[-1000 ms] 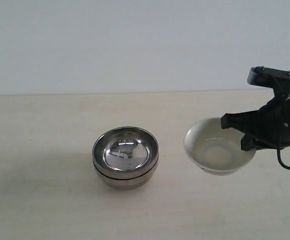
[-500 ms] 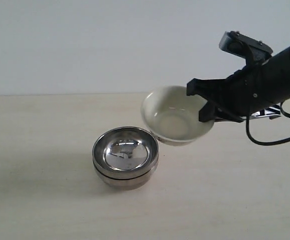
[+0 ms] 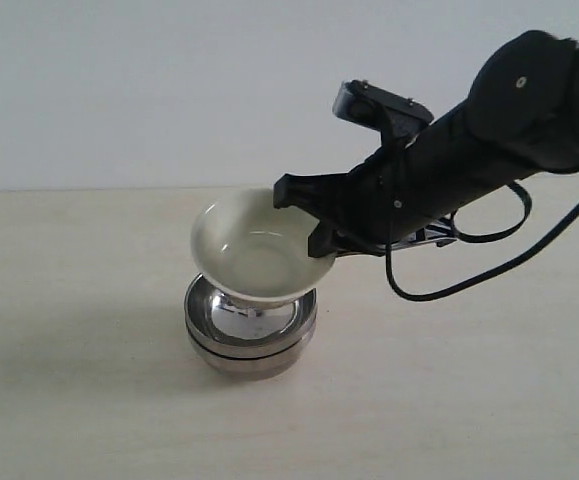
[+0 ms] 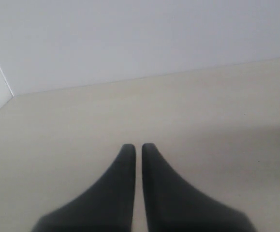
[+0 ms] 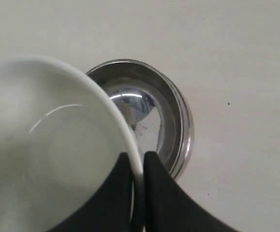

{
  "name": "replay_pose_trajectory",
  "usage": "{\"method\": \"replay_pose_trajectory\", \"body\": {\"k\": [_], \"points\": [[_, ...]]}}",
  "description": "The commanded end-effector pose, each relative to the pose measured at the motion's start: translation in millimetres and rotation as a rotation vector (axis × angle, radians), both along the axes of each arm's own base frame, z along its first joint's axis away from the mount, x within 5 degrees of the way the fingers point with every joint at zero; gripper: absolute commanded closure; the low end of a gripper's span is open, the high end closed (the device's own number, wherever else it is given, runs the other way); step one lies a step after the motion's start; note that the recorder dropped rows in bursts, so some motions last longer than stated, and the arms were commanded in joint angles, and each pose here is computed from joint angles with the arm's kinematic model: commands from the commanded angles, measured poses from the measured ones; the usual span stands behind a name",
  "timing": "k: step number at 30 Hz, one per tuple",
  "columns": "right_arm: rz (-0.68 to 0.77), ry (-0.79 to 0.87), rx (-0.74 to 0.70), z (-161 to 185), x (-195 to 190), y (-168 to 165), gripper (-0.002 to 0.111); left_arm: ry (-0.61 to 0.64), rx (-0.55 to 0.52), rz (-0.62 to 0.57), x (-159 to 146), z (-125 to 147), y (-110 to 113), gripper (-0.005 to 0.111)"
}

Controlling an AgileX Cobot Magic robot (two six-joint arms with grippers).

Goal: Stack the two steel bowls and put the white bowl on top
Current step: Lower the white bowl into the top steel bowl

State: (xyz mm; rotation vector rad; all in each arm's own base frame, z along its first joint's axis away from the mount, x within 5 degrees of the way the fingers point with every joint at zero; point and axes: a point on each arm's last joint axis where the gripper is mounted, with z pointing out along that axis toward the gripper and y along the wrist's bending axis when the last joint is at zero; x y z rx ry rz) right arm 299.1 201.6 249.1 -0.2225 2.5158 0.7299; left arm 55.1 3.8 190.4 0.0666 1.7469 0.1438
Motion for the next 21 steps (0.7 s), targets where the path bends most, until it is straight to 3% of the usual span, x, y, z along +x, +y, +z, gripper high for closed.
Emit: {"method": "replay_pose_trajectory", "body": {"k": [1,9,21], "points": [[-0.005,0.003,0.015,-8,6,14,0.108,-0.010,-0.016,0.001,0,0,0,0.103],[-0.007,0.019,-0.005,-32,12,26,0.108,-0.009,-0.016,0.001,0,0,0,0.103],[-0.033,0.007,-0.001,-36,16,26,0.108,-0.009,-0.016,0.001,0,0,0,0.103]]}}
